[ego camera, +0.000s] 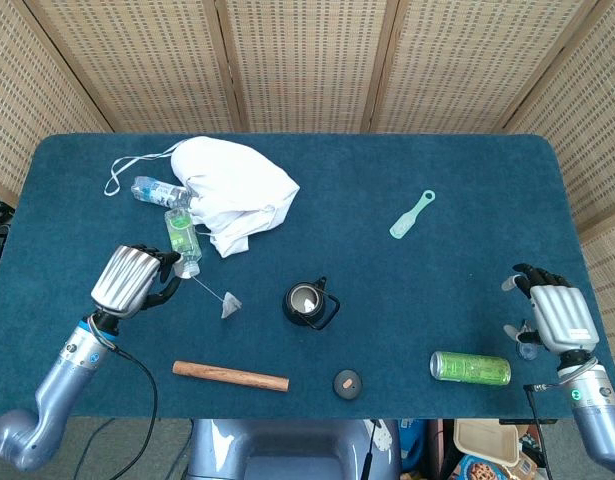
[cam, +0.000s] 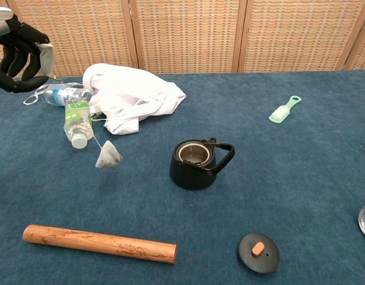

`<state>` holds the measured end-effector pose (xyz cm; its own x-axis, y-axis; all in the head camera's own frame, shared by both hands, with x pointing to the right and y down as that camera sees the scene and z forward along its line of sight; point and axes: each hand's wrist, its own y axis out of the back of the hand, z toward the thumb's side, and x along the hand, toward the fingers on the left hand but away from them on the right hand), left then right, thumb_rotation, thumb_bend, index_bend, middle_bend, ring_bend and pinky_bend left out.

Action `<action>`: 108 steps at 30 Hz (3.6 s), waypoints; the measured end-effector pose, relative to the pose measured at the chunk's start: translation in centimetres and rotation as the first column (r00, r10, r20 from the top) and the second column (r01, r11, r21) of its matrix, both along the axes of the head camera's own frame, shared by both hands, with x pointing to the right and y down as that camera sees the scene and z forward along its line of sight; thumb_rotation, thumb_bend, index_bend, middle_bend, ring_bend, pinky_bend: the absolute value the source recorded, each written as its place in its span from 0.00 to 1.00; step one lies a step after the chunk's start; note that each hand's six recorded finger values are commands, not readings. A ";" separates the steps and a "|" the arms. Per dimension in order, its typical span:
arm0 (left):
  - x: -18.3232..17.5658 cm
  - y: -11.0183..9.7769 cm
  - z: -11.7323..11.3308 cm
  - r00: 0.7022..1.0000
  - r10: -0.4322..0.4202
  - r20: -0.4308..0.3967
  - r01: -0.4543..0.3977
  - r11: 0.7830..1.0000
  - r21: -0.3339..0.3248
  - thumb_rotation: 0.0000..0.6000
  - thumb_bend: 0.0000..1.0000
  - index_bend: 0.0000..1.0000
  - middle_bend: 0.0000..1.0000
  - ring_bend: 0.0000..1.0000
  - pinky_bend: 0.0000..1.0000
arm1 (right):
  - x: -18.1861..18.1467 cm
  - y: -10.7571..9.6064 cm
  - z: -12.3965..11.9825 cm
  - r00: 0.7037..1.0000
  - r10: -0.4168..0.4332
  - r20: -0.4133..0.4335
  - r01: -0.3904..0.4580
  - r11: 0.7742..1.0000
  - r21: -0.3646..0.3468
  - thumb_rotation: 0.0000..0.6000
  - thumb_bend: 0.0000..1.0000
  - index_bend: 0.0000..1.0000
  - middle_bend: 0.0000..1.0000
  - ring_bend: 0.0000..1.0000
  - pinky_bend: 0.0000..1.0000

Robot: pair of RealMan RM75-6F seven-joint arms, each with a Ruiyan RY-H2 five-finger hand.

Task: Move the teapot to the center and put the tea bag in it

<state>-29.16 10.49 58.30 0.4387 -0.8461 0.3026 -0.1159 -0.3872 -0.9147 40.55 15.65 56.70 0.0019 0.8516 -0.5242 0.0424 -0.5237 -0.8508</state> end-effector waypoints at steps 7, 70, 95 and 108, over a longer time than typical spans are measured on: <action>1.3 -0.7 -0.9 0.999 0.034 -0.014 -0.034 0.999 0.021 1.00 0.52 0.62 0.71 0.68 0.66 | -0.3 0.0 -0.2 1.000 -0.006 0.003 0.005 1.000 0.005 1.00 0.20 0.41 0.27 0.24 0.31; 16.3 -3.9 -1.5 0.956 0.267 -0.124 -0.266 0.964 0.024 1.00 0.52 0.63 0.71 0.68 0.66 | -0.6 2.0 0.2 0.995 0.012 0.097 -0.021 0.995 0.097 1.00 0.20 0.41 0.27 0.24 0.31; 15.2 -2.4 1.0 0.959 0.272 -0.075 -0.276 0.960 -0.048 1.00 0.52 0.63 0.71 0.68 0.66 | 0.1 2.2 0.7 0.994 0.033 0.105 -0.041 0.997 0.072 1.00 0.20 0.41 0.27 0.24 0.31; 12.2 1.6 3.5 0.948 0.319 -0.008 -0.318 0.944 -0.091 1.00 0.52 0.63 0.71 0.68 0.66 | 0.3 2.4 0.7 0.994 0.036 0.107 -0.043 0.997 0.063 1.00 0.20 0.41 0.27 0.24 0.31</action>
<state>-16.99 12.13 61.84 0.6783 -0.6319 0.3750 0.0331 -0.4836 -0.8747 40.89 18.01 57.36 0.0197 0.8844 -0.4662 0.1532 -0.4635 -0.8728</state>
